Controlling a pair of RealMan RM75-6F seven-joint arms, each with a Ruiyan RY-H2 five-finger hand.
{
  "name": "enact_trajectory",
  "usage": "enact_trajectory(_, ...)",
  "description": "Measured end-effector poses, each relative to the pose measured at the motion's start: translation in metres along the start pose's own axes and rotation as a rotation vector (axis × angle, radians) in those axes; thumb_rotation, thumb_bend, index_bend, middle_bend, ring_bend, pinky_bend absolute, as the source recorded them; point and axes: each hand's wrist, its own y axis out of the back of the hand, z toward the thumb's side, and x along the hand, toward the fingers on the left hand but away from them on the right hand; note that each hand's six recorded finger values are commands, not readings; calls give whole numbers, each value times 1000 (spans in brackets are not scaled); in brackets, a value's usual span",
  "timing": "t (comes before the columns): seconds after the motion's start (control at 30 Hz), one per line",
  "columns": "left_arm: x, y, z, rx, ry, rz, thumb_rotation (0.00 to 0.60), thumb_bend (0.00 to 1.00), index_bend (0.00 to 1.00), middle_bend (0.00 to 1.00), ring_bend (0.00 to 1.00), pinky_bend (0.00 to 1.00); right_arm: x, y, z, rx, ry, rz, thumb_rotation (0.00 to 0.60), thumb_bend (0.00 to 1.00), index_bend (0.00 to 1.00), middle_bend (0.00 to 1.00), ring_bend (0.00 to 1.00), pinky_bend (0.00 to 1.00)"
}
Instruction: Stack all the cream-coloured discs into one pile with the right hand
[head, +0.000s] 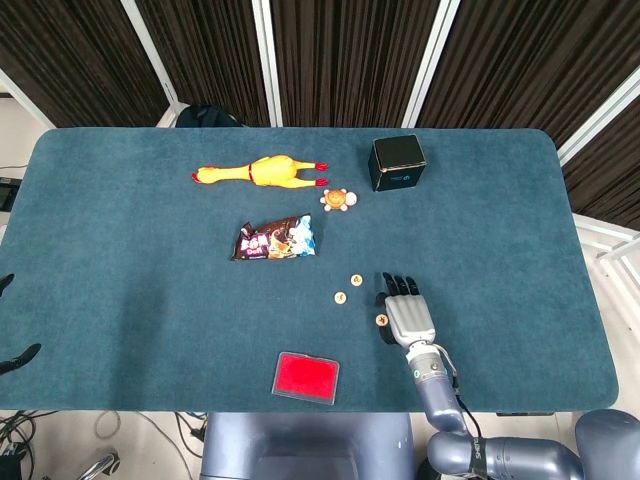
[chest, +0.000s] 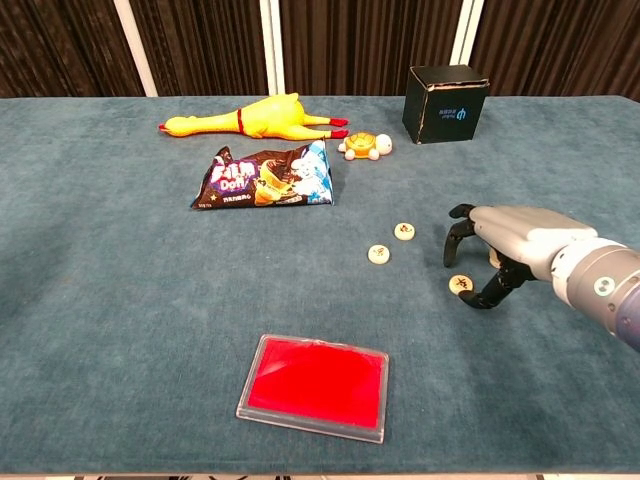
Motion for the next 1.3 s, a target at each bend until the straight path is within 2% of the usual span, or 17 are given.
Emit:
enact_trajectory(0.97, 0, -1, -1, 0, 6, -1, 600, 99, 117, 0, 0, 29, -3, -2, -4, -18, -13, -4, 600, 408, 514, 0, 0, 0)
enact_trajectory(1.17, 0, -1, -1, -1, 8, -2, 600, 99, 119, 0, 0, 29, -4, 8, -3, -19, -9, -27, 600, 408, 514, 0, 0, 0)
enact_trajectory(1.3, 0, -1, -1, -1, 8, -4, 600, 99, 119, 0, 0, 29, -10, 23, -7, -15, -22, -55, 600, 408, 514, 0, 0, 0)
